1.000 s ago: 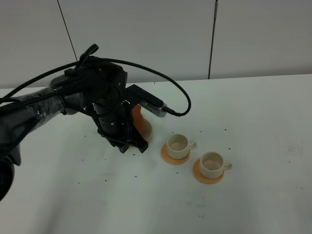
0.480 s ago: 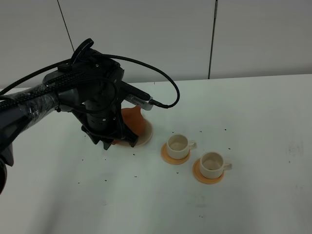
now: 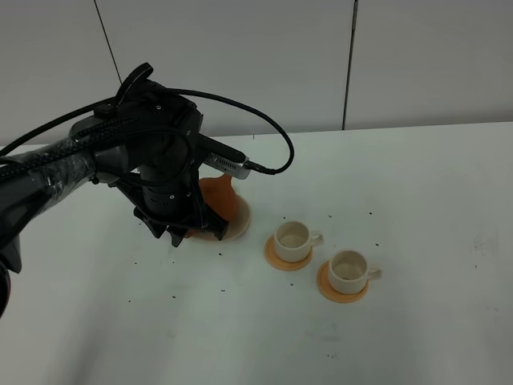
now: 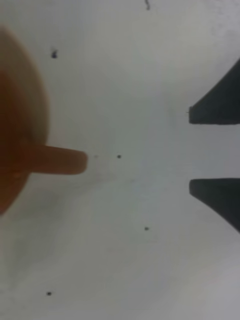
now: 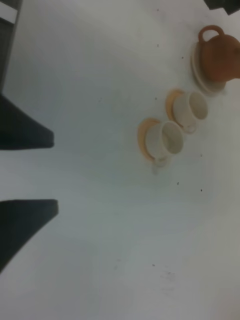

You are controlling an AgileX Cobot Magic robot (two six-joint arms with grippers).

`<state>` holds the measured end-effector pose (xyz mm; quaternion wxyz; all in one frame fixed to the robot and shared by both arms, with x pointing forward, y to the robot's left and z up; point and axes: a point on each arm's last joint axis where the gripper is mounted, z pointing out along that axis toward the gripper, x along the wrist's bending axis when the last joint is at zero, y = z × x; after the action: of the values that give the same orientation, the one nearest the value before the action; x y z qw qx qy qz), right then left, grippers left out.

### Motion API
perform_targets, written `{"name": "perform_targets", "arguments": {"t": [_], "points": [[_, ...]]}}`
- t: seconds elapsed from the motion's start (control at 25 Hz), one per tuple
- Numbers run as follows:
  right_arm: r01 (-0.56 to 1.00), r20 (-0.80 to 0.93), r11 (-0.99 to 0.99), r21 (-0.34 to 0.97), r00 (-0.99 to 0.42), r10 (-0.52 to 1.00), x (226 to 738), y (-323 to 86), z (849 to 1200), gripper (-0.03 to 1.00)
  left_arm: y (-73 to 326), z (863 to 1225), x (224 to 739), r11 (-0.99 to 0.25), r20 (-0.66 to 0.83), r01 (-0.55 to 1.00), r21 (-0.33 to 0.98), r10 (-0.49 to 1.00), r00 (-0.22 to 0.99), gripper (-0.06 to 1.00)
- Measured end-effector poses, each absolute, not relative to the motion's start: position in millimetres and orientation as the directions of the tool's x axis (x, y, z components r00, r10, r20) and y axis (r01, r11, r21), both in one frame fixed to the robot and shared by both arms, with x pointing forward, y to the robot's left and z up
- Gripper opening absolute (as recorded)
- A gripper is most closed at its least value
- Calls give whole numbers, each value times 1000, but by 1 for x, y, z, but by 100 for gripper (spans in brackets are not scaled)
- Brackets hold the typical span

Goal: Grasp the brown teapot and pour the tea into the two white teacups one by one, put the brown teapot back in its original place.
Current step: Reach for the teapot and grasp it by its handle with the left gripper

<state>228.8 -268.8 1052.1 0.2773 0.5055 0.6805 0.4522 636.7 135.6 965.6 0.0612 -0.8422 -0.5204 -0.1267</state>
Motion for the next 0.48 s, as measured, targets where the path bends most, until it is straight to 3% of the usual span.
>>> {"name": "perform_targets", "arguments": {"t": [0.28,0.48], "points": [[437,80,80,896,-335,939,229,-269,1052,24,140,959,646,-434,257,898,75,878,403,45],[437,80,80,896,-336,939,229,-269,1052,24,136,945,659,-425,259,903,57,880,398,47]]}}
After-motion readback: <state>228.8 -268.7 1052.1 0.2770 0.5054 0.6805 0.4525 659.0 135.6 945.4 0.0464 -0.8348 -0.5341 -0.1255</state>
